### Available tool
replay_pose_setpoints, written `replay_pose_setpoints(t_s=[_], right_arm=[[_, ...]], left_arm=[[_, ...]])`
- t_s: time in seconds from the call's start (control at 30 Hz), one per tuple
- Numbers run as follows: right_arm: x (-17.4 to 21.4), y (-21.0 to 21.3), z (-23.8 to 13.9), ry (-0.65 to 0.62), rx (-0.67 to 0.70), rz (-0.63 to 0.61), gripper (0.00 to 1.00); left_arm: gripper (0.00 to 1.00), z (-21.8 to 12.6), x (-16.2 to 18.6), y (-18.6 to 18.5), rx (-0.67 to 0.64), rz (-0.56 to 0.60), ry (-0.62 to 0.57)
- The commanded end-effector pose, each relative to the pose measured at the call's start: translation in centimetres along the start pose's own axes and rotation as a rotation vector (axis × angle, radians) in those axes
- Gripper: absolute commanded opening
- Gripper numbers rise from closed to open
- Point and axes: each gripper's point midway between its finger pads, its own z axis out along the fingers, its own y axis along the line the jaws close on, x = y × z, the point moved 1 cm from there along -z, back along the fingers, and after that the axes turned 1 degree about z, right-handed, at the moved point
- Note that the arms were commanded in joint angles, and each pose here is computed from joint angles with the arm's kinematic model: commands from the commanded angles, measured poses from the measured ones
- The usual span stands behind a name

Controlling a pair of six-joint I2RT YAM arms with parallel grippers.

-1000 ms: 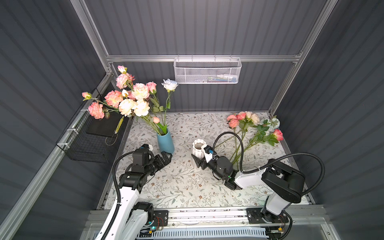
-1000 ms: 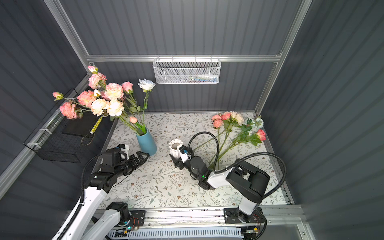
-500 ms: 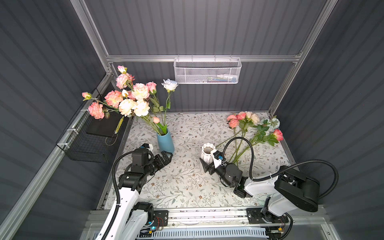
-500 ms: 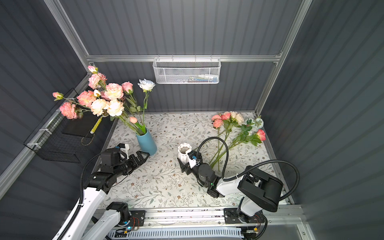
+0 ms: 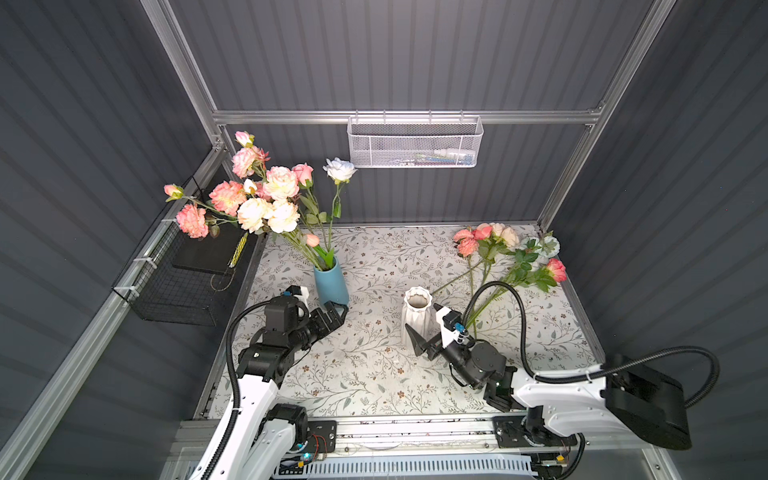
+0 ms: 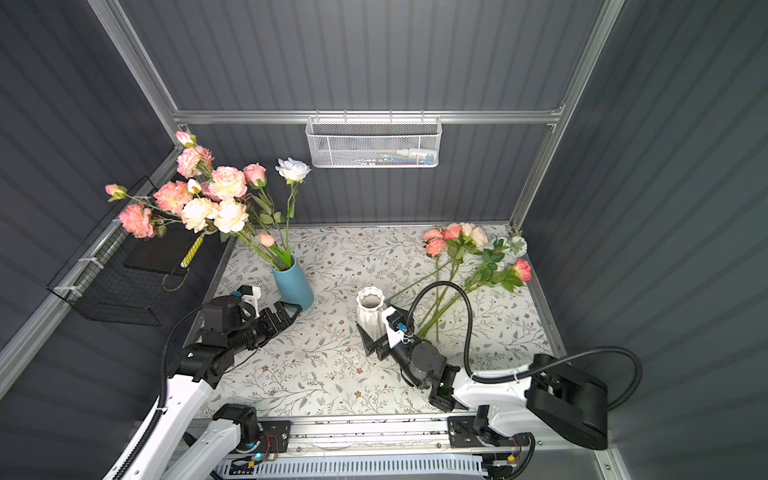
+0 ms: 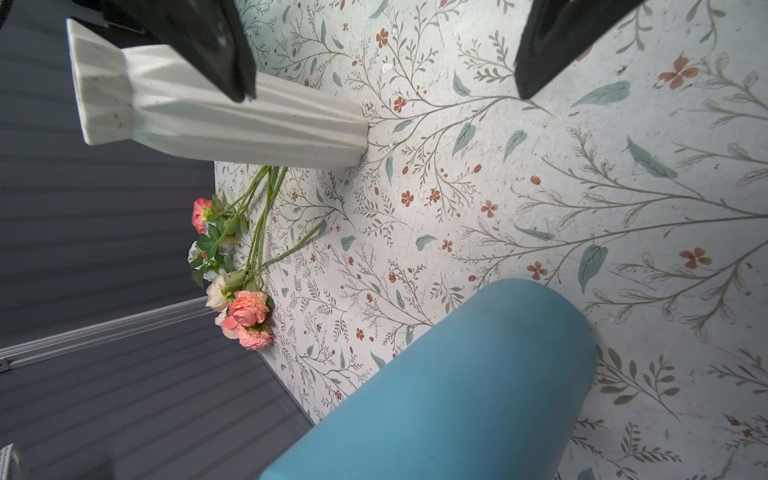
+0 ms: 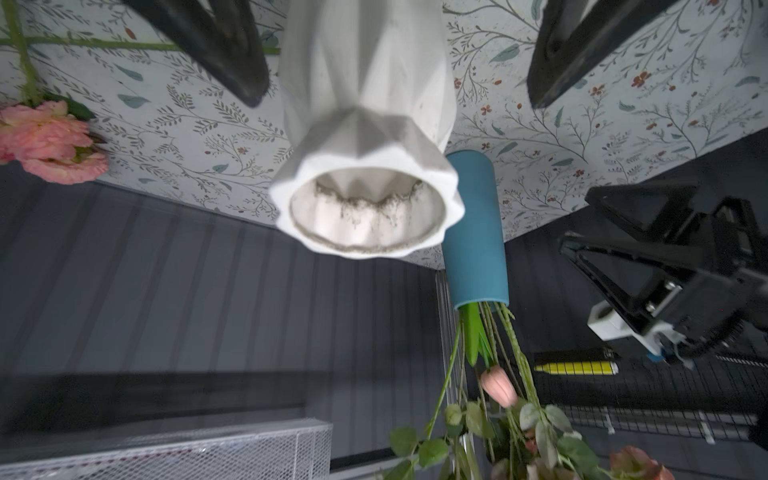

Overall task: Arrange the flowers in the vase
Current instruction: 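Open the right gripper and draw it back from the white vase, then move the right gripper to the loose pink roses and close on a stem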

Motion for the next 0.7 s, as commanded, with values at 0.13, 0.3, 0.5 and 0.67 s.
replay_pose_setpoints(t_s=[0.13,0.3,0.5,0.67], right_arm=[[-2.6,-3.1,-3.6,0.063,0.113,0.129,0.99],[-4.9,-5.1,-6.1,0.069,0.161,0.189,0.99],[-2.5,-11.5,-6.8,0.337,0.472,0.352,0.99],[-0.2,-14.4,-4.6,0.527,0.537,0.412,0.99]], left_arm=[[1.00,0.2,0.1,-1.6,0.070,0.003,-0.005],[1.00,1.5,1.1,-2.4,0.089,0.024,0.021],[1.00,2.6,1.7,-3.1,0.092,0.046,0.041],[1.00,2.4,1.8,-3.2,0.098,0.057,0.041]])
